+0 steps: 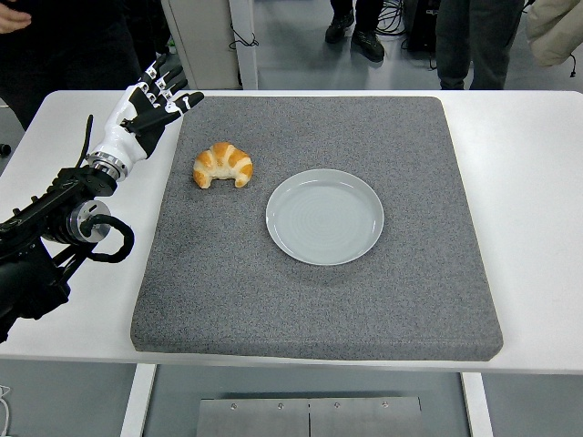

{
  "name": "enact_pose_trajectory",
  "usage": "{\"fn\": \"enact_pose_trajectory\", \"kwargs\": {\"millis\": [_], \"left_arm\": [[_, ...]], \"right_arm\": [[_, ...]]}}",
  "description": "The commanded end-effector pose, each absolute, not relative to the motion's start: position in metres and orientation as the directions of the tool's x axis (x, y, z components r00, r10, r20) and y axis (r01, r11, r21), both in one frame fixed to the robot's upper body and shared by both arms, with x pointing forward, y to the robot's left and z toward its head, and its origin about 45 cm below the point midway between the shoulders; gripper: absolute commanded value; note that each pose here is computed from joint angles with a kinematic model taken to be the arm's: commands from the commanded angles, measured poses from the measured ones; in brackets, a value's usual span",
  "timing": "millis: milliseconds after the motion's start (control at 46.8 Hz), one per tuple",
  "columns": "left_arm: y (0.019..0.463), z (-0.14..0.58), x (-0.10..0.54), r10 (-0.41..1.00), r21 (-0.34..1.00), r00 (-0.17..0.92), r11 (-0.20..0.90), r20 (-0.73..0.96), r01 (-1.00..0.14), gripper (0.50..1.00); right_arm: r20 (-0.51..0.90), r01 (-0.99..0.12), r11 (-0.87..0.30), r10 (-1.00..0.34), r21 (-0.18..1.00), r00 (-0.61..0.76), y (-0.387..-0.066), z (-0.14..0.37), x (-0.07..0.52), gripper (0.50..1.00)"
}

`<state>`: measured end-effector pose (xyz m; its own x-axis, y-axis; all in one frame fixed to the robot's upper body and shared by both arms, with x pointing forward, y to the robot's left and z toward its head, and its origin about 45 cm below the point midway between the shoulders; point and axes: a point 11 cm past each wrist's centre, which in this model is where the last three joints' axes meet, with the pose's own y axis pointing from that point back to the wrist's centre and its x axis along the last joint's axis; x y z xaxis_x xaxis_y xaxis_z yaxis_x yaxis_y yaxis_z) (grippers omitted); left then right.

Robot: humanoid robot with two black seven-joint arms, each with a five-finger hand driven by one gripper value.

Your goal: Place the bread on the plate

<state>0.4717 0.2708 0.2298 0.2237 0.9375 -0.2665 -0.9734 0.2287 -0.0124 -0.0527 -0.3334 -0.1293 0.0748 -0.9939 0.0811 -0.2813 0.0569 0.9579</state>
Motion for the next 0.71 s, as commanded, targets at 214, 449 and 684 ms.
{"fn": "enact_pose_trajectory", "kwargs": {"millis": [214,449,684], "left_arm": [[0.2708,0.2291,0.4714,0.938,-0.011,0.224,0.230,-0.264,-0.973,0.963],[0.2701,0.2289,0.4714,0.937,-0.011,0.225,0.230,-0.266,-0.973,0.963],[0.2697,0.2291,0.4715,0.936,-0.012,0.223,0.229,-0.272,-0.973,0.965]], "right_arm": [[0.081,-0.281,0.057,-0.994,0.958,0.075,-0.3335,-0.1293,-0.0527,1.000],[0.081,-0.281,0.057,-0.994,0.958,0.075,-0.3335,-0.1293,-0.0527,1.000],[0.081,-0.281,0.057,-0.994,0.958,0.075,-0.3335,-0.1293,-0.0527,1.000]]}}
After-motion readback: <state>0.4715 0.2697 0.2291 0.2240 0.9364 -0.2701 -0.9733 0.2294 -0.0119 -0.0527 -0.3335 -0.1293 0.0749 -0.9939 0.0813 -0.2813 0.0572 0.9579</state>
